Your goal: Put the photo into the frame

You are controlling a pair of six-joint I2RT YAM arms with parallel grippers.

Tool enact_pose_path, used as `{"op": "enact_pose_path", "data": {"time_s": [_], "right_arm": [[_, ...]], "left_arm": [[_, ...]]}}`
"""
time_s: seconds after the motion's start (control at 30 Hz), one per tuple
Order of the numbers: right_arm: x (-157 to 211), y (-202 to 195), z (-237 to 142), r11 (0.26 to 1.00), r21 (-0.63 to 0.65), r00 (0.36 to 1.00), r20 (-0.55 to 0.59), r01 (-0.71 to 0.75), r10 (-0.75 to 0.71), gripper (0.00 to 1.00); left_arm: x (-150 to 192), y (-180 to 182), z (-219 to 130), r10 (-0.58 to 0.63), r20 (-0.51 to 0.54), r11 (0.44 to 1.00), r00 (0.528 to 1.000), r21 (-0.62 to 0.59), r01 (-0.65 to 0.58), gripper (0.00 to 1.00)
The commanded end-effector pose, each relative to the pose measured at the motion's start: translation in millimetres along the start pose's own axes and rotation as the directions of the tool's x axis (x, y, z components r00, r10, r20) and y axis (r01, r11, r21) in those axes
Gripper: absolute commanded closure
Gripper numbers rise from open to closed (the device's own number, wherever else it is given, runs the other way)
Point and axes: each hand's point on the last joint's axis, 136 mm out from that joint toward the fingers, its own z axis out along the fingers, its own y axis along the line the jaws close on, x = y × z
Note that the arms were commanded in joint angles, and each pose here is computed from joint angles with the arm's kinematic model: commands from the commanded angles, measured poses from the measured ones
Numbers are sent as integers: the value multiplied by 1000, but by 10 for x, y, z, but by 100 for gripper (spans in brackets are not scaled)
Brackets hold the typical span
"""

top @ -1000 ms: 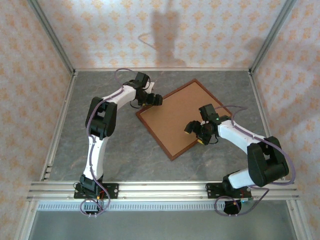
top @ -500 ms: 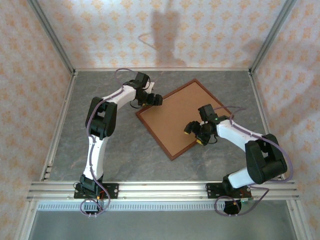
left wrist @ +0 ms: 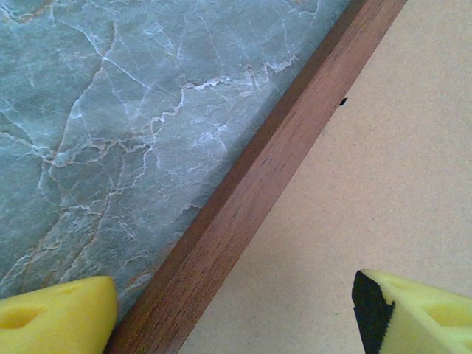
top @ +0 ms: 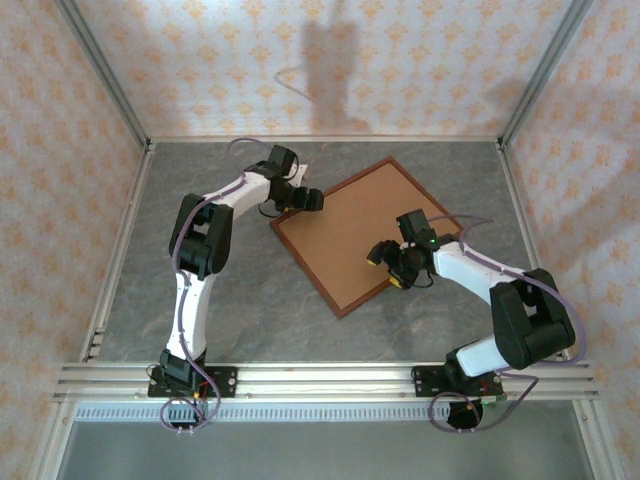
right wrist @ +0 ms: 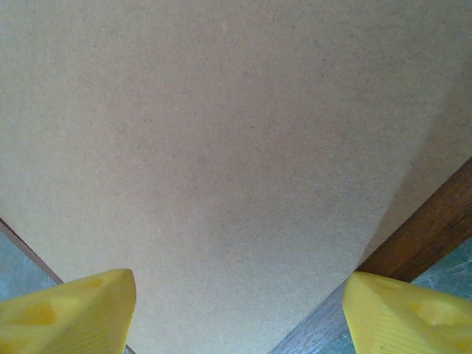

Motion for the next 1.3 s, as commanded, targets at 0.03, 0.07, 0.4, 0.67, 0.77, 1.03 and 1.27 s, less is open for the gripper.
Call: {"op": "enact_pose_path", "data": {"time_s": [0.03,0.07,0.4,0.67,0.77,1.03,1.27], "right_arm": [[-121,200,-5,996,-82,998,63,33,-28,27],[-120,207,-2,996,-86,998,63,32,-27,27],[-172,270,-40,991,-129,996,90,24,-12,29],[-181,83,-4,999,-21,995,90,42,-40,25],[-199,19,-56,998,27,993,104,59,-62,21],[-181,-49,-72,994,80,993,88,72,-79,15],[-162,32,-133,988,69,986,82,141,-147,14]], "left_arm": [[530,-225,332,-27,-160,993,987,107,44,18],[532,-224,333,-28,-160,993,987,109,46,18],[585,-238,345,-31,-169,992,985,116,51,19],[598,-241,351,-29,-172,992,985,113,49,19],[577,-239,350,-28,-167,993,986,111,47,19],[563,-216,339,-25,-167,995,986,93,41,19],[560,-193,338,-29,-166,996,986,83,43,19]]}}
